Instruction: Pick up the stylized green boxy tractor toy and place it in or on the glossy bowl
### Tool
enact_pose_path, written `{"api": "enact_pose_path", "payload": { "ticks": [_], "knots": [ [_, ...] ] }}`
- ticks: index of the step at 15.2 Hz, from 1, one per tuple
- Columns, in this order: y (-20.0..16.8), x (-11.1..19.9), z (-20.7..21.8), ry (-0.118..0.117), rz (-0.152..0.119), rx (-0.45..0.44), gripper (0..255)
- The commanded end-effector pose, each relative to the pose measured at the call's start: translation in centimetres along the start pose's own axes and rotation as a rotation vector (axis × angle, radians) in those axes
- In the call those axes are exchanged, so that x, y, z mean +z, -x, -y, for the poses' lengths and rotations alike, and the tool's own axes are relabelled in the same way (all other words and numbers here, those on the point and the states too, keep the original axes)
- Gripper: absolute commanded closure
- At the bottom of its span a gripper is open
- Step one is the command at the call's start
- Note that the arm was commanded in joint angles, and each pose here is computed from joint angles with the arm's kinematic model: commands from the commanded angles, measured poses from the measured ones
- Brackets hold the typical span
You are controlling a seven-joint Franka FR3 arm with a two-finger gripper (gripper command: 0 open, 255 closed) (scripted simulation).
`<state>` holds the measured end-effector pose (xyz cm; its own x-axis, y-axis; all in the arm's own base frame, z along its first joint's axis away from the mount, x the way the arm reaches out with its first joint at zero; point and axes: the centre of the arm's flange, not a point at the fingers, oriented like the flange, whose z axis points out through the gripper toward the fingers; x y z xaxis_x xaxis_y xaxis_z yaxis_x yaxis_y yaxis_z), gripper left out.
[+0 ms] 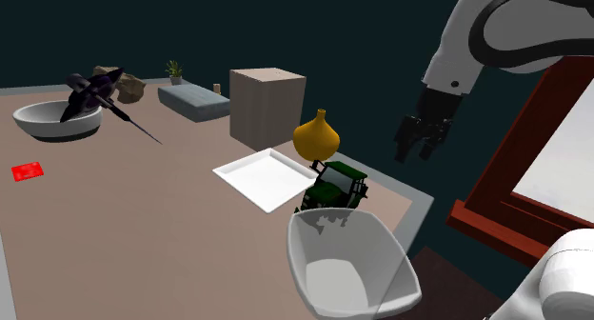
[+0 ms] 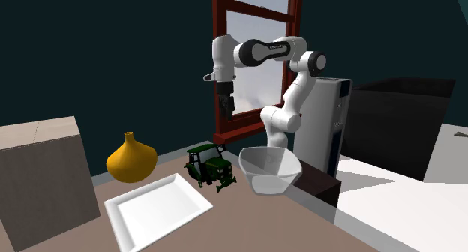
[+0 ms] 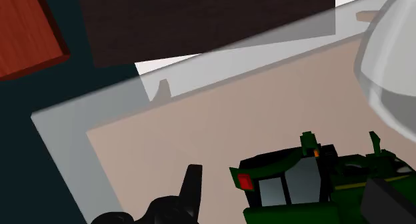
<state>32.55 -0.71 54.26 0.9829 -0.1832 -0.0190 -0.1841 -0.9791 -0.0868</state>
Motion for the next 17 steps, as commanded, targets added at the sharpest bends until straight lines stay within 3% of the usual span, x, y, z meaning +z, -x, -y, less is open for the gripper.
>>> {"api": "enact_pose_path", "payload": {
  "ticks": [1,9,10,17],
  "knots": [
    [0.0,0.0,0.0,0.0,0.0,0.0,0],
    [-6.7,6.9,2.7,-0.223,0.034,-0.353,0],
    [-7.1,7.3,3.1,-0.237,0.036,-0.376,0],
    [-6.8,10.9,3.9,-0.237,0.036,-0.376,0]
  ]
}}
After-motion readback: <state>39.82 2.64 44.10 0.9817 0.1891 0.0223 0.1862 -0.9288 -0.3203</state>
